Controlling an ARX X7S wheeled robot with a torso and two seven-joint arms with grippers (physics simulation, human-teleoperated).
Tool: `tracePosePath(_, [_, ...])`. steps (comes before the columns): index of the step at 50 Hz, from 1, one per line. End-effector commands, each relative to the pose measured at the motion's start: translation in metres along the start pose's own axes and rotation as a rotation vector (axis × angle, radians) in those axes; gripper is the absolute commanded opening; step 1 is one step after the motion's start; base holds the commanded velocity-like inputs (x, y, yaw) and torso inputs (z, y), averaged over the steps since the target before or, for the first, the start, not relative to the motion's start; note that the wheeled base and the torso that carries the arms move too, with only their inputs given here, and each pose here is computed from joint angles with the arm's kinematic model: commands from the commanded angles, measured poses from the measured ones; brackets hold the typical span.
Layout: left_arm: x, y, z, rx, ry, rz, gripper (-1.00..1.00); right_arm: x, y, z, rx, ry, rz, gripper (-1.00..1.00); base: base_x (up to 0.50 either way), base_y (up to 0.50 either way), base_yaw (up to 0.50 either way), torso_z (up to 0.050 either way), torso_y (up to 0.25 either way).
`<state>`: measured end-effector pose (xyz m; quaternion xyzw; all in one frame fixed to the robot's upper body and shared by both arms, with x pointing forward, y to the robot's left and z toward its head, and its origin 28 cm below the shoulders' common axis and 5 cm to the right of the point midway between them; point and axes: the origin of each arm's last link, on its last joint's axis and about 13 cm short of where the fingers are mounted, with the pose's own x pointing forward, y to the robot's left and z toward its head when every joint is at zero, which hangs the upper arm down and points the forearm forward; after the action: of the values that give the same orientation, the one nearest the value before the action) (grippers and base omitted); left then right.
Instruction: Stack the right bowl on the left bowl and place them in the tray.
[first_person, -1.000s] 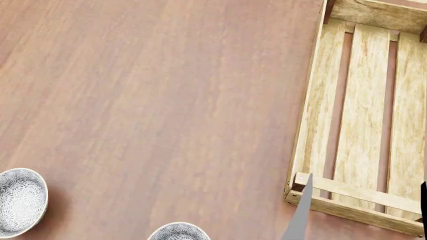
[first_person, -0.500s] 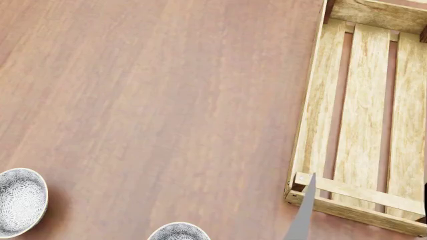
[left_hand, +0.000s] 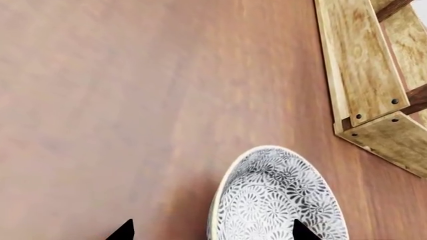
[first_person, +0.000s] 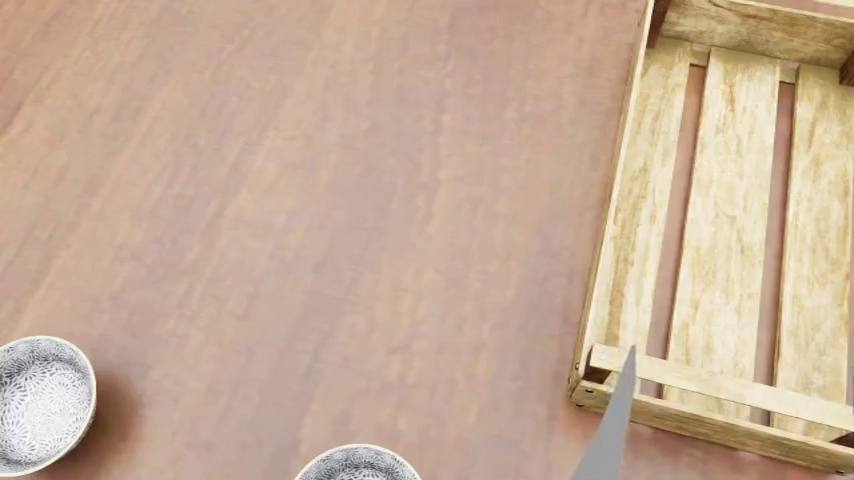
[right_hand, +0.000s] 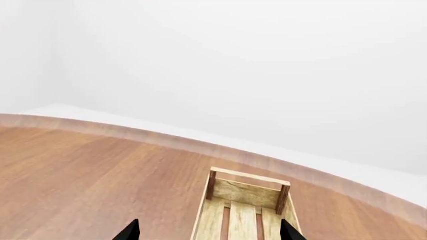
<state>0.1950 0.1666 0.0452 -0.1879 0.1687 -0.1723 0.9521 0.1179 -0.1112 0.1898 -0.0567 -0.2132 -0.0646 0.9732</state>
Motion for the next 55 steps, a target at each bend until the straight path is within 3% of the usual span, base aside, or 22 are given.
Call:
tracePosePath(1, [0.009, -0.002, 0.002, -0.032, -0.036, -0.018, 1.0, 0.003, 0.003, 0.002, 0.034, -0.034, 0.003, 1.0, 0.0, 0.0, 0.0, 0.0, 0.0])
tracePosePath(36, [0.021, -0.006, 0.003, -0.03, -0.026, -0.027, 1.0, 0.003, 0.004, 0.003, 0.038, -0.037, 0.007, 1.0, 0.0, 0.0, 0.0, 0.0, 0.0])
tracePosePath(37, [0.021, -0.006, 0.002, -0.03, -0.025, -0.026, -1.0, 0.003, 0.004, 0.003, 0.038, -0.037, 0.008, 1.0, 0.0, 0.0, 0.0, 0.0, 0.0])
tracePosePath(55, [0.019, -0.006, 0.004, -0.032, -0.035, -0.02, -1.0, 0.004, 0.003, 0.003, 0.038, -0.041, 0.006, 1.0, 0.0, 0.0, 0.0, 0.0, 0.0])
